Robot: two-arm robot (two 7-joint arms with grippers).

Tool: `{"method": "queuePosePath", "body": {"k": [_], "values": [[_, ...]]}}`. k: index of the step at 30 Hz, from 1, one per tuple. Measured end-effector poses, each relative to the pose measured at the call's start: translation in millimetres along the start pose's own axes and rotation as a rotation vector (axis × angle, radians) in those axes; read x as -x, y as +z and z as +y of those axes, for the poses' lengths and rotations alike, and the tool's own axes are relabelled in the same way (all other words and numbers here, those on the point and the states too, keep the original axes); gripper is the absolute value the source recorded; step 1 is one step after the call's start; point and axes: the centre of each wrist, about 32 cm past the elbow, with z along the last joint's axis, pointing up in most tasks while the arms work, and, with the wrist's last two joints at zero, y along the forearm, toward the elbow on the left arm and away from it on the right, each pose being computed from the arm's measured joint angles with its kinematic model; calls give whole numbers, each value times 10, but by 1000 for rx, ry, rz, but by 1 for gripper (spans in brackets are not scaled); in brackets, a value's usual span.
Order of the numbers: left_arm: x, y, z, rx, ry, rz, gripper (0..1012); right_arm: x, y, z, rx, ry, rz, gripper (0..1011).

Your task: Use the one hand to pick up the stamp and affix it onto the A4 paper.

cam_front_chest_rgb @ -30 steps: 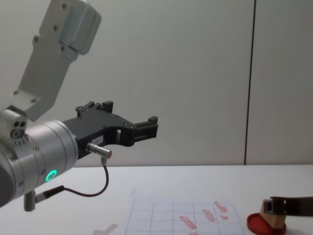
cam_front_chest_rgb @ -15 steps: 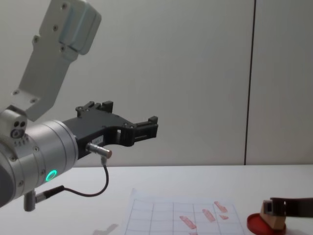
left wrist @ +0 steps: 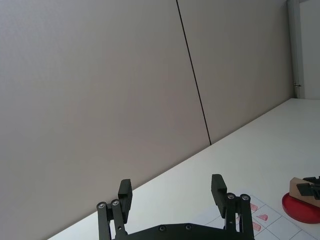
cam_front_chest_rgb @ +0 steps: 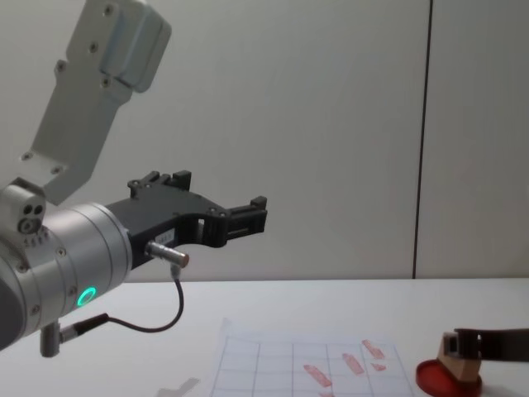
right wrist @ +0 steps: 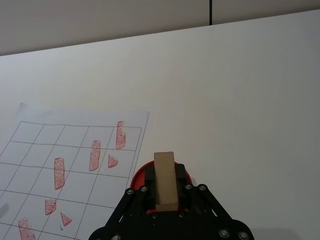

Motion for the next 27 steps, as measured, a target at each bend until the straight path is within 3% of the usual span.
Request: {"method": "queuePosePath", "body": {"k": [13,27], "values": [[0,0,0,0,0,0,1002,17,111,-13,-47,3,-60,218],[0,0,0,0,0,0,1002,-86,394,8,-95,122,-166,218]]}}
